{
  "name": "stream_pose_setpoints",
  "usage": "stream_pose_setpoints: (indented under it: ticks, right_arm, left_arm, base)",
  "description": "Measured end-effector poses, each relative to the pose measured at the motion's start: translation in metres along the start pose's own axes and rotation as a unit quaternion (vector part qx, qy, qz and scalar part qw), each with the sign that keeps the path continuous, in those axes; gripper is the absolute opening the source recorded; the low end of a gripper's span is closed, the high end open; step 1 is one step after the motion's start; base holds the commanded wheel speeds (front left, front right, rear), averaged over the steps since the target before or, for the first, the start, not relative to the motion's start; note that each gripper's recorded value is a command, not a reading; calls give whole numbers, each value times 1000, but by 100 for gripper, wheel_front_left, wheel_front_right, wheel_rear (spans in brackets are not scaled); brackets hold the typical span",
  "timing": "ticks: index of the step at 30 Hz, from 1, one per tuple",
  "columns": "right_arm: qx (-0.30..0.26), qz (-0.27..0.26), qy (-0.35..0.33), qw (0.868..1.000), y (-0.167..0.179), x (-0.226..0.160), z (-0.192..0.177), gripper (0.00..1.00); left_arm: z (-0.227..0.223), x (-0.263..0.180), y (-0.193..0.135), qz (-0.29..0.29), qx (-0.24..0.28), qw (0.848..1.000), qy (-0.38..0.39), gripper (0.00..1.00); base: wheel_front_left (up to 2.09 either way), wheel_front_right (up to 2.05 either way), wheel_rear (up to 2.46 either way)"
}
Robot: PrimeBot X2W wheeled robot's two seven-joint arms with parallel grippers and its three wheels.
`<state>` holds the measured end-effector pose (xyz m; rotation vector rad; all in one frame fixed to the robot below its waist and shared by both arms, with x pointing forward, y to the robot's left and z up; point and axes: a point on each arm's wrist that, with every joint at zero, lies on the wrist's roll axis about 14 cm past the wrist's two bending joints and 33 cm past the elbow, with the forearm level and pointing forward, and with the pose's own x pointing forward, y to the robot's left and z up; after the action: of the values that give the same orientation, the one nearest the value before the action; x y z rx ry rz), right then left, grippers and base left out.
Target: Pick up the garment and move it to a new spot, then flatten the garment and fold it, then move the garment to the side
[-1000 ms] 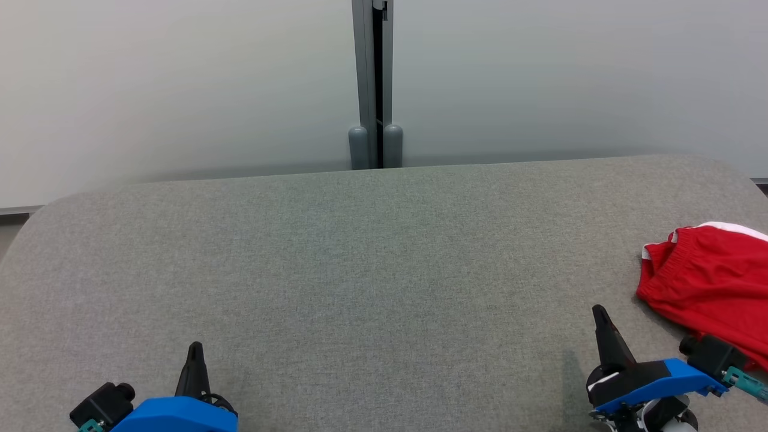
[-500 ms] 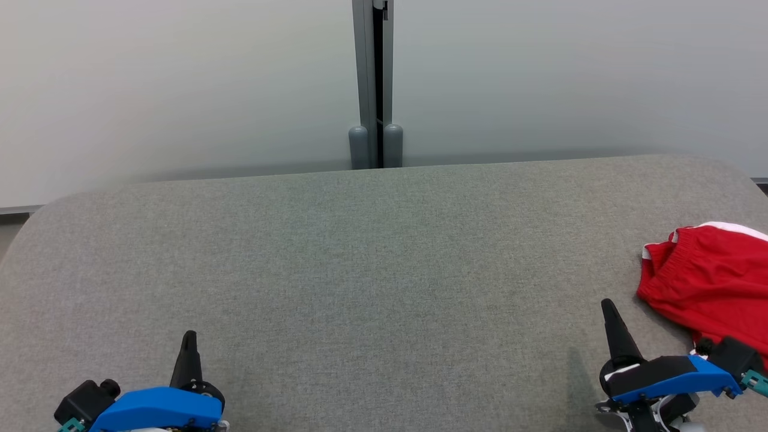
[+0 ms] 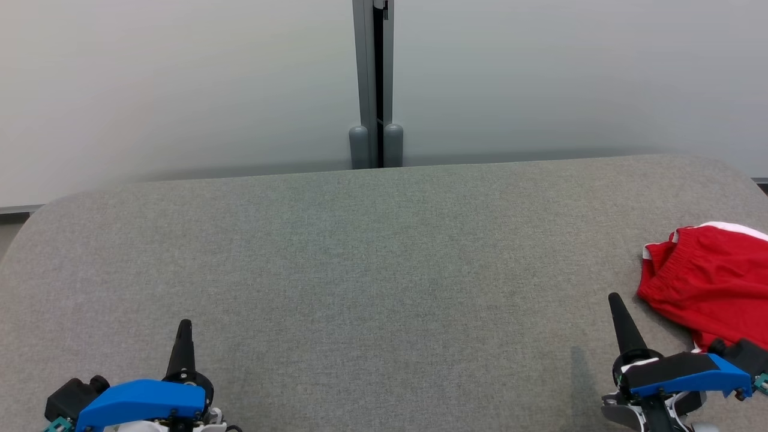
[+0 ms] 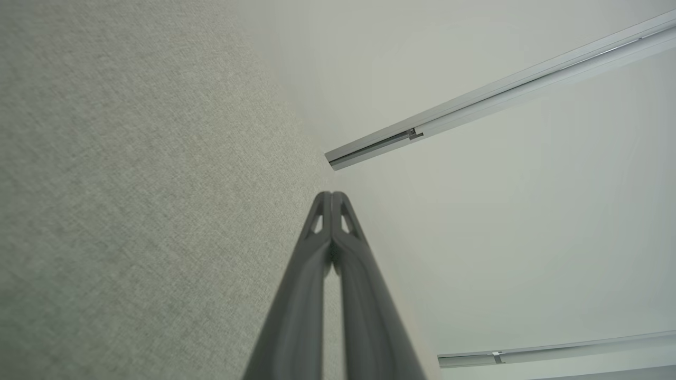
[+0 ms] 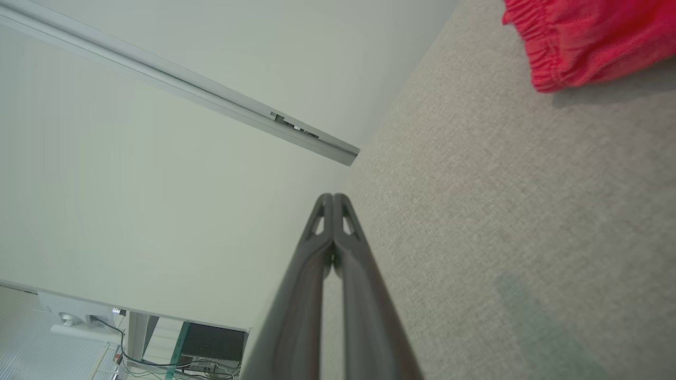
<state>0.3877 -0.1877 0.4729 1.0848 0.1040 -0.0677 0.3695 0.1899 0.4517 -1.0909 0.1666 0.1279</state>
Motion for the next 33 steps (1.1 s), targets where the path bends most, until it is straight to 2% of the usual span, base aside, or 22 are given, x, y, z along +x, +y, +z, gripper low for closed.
stream_pose_setpoints:
  ticks: [33]
  right_arm:
    - [147,29,-10,989,14,0,15,0]
  left_arm:
    - [18,6,-25,-48,-145,988,-8,0]
  base:
    - [0,0,0]
